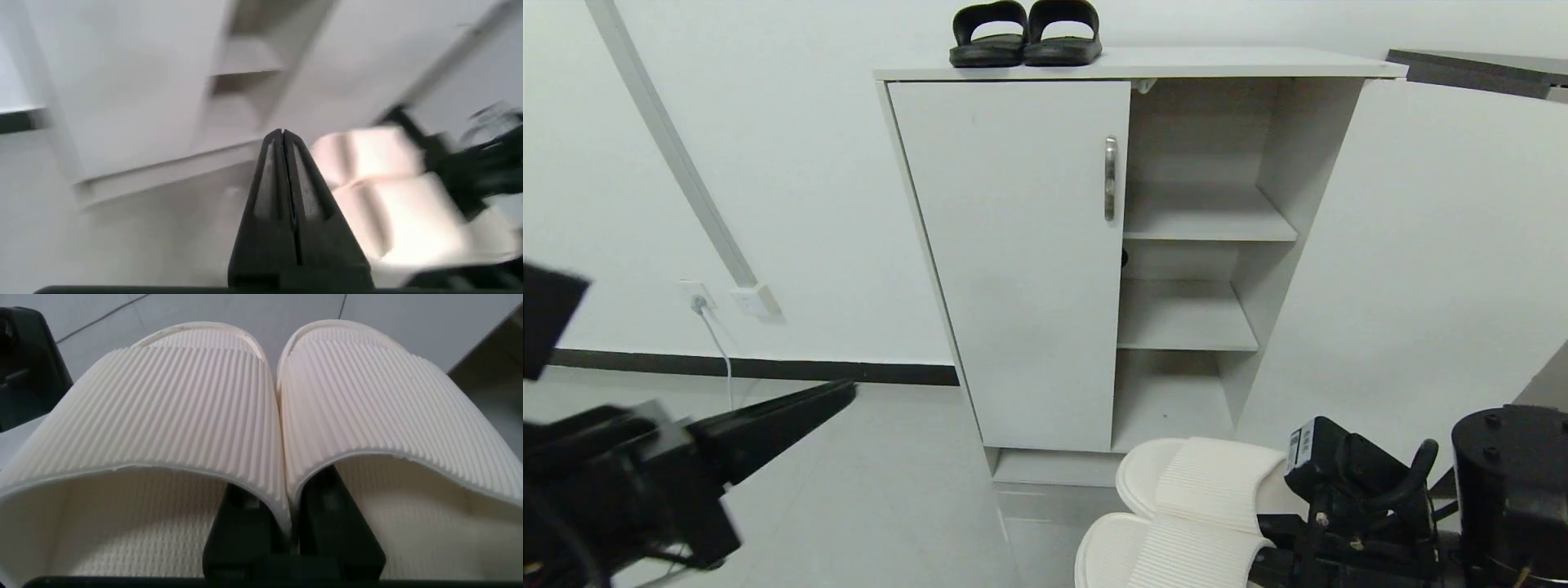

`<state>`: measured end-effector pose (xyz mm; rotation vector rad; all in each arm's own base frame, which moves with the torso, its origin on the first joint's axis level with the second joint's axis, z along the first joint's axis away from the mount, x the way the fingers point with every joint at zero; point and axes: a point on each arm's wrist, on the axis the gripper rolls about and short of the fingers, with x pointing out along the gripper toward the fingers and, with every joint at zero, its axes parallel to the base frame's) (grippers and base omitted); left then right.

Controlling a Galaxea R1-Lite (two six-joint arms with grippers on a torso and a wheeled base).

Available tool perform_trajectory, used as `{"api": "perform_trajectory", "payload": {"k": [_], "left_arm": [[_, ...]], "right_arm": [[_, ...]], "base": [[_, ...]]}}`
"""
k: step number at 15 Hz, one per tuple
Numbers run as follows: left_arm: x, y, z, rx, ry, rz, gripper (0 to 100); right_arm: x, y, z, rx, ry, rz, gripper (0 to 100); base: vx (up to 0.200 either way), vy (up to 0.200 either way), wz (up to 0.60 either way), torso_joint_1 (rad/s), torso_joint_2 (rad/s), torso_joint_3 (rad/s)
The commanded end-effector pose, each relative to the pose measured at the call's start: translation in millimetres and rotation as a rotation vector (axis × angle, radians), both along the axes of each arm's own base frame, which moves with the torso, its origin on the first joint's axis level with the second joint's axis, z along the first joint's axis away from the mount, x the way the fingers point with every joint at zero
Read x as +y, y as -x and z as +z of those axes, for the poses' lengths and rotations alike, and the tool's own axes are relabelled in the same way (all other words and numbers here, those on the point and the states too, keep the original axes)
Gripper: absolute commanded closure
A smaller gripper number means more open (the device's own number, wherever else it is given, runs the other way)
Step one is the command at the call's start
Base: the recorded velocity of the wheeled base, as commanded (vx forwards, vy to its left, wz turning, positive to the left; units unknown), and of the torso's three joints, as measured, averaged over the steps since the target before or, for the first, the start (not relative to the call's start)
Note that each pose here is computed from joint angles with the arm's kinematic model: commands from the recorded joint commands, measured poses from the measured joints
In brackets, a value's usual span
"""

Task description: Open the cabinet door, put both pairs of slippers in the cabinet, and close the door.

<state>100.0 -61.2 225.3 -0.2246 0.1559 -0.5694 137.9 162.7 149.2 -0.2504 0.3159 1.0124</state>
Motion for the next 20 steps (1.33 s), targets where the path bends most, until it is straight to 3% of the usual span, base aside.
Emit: {"api": "perform_trajectory", "payload": {"k": [1,2,3,5,7,9,11,13,14,15,17,20], "left_arm": [[51.0,68.5,-49.0,-0.068,-0.029,0.287,100],[54.4,75.1,-56.8,-0.063,-0.039,0.322,100],[61.8,95.3,-77.9,-0.066,-0.077,0.422,100],[65.3,113.3,-101.1,-0.064,-0.109,0.512,100],[66.0,119.8,-120.6,-0.069,-0.120,0.568,100],[64.4,119.6,-144.5,-0.073,-0.167,0.656,100],[63.3,123.7,-146.1,-0.144,-0.164,0.663,100],[63.1,123.1,-147.1,-0.161,-0.196,0.655,100],[62.1,123.0,-149.4,-0.154,-0.239,0.604,100],[60.5,123.0,-149.6,-0.168,-0.258,0.533,100],[59.9,123.1,-149.6,-0.191,-0.315,0.501,100],[60.4,122.9,-150.0,-0.181,-0.300,0.522,100]], "right_arm": [[-1.1,-1.3,0.1,0.000,-0.001,-0.006,100],[-1.1,-1.3,0.1,0.000,-0.001,-0.006,100],[-0.6,-0.4,0.4,-0.002,-0.001,-0.001,100],[-1.5,0.4,-1.5,0.005,0.004,0.000,100],[0.6,-1.4,-4.0,0.013,0.013,0.000,100],[1.4,-0.8,-5.8,0.017,0.019,0.005,100],[2.1,-0.6,-5.0,0.015,0.017,0.008,100],[3.2,1.4,-5.1,0.012,0.019,0.019,100],[3.1,1.5,-3.9,-0.006,0.023,0.024,100],[2.6,1.9,-3.6,-0.014,0.026,0.027,100],[3.5,1.5,-2.5,-0.024,0.022,0.027,100],[7.1,-1.5,-4.3,-0.030,0.030,0.004,100]], "base": [[0.000,0.000,0.00,0.000,0.00,0.000],[0.000,0.000,0.00,0.000,0.00,0.000],[0.000,0.000,0.00,0.000,0.00,0.000],[0.000,0.000,0.00,0.000,0.00,0.000],[0.000,0.000,0.00,0.000,0.00,0.000],[0.000,0.000,0.00,0.000,0.00,0.000],[0.000,0.000,0.00,0.000,0.00,0.000],[0.000,0.000,0.00,0.000,0.00,0.000],[0.000,0.000,0.00,0.000,0.00,0.000],[0.000,0.000,0.00,0.000,0.00,0.000],[0.000,0.000,0.00,0.000,0.00,0.000],[0.000,0.000,0.00,0.000,0.00,0.000]]}}
